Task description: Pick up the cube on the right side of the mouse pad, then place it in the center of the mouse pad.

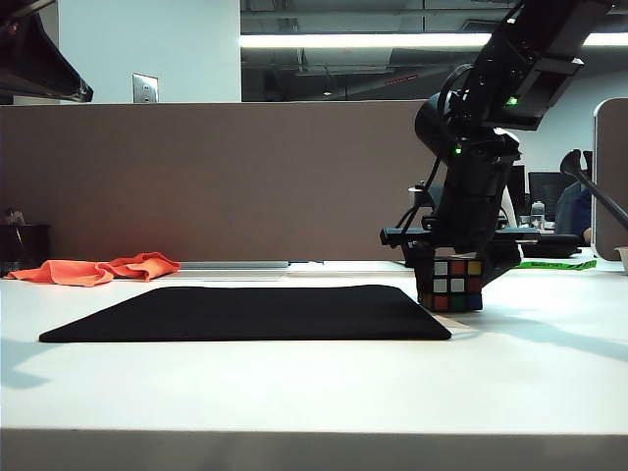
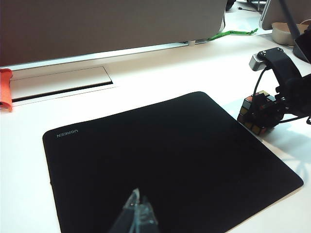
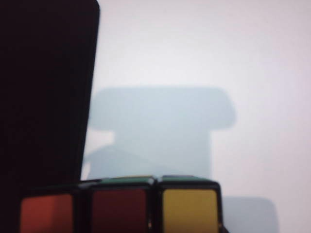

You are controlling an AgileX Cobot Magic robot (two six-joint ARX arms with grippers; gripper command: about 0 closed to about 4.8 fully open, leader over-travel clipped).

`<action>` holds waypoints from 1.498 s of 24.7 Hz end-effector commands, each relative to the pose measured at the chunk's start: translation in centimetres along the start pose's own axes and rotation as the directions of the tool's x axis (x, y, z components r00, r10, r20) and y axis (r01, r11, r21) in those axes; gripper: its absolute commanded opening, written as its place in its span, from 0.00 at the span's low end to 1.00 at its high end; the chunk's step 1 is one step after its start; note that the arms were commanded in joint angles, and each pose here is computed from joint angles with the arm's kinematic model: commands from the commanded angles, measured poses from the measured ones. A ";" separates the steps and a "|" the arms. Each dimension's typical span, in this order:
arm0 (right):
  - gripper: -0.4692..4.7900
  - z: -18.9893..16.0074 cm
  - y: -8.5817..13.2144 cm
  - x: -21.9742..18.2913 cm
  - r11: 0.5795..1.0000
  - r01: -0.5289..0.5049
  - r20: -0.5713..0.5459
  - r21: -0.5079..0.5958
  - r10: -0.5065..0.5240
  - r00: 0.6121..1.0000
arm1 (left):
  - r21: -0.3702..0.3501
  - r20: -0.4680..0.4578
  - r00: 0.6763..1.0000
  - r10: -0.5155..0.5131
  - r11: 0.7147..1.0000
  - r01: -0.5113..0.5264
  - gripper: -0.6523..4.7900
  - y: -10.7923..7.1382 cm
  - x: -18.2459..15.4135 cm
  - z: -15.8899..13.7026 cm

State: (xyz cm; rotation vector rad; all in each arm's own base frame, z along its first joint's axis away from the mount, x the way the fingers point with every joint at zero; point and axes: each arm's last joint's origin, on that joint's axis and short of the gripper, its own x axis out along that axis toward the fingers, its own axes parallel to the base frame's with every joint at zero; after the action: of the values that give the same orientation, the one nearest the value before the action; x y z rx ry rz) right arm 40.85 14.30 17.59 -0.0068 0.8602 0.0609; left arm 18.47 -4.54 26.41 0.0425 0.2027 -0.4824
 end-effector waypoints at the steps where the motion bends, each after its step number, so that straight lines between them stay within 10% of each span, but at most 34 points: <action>1: 0.47 1.5 0.2 -1.0 1.000 -0.010 0.060 0.006 0.009 0.998 | 0.006 0.021 1.000 -0.005 1.000 0.005 0.11 0.0 0.0 0.4; 9: 0.47 5.0 2.0 -4.8 0.995 -0.096 0.192 -0.003 0.094 0.977 | 0.006 0.021 1.000 -0.005 1.000 0.005 0.11 0.0 0.0 0.4; 25: 0.47 1.5 16.3 -9.1 0.916 -0.330 0.254 -0.230 0.384 0.888 | 0.002 0.024 1.000 -0.005 1.000 0.005 0.11 0.0 0.0 0.4; 37: 0.49 -0.4 17.7 -6.9 0.955 -0.292 0.233 -0.053 0.296 0.926 | -0.002 0.019 1.000 -0.005 1.000 0.005 0.11 0.0 0.0 0.3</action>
State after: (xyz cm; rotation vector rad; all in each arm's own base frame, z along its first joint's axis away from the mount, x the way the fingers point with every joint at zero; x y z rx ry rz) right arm 34.94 31.41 22.15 0.0667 0.6515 0.3725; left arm 18.49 -4.54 26.41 0.0388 0.2036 -0.4824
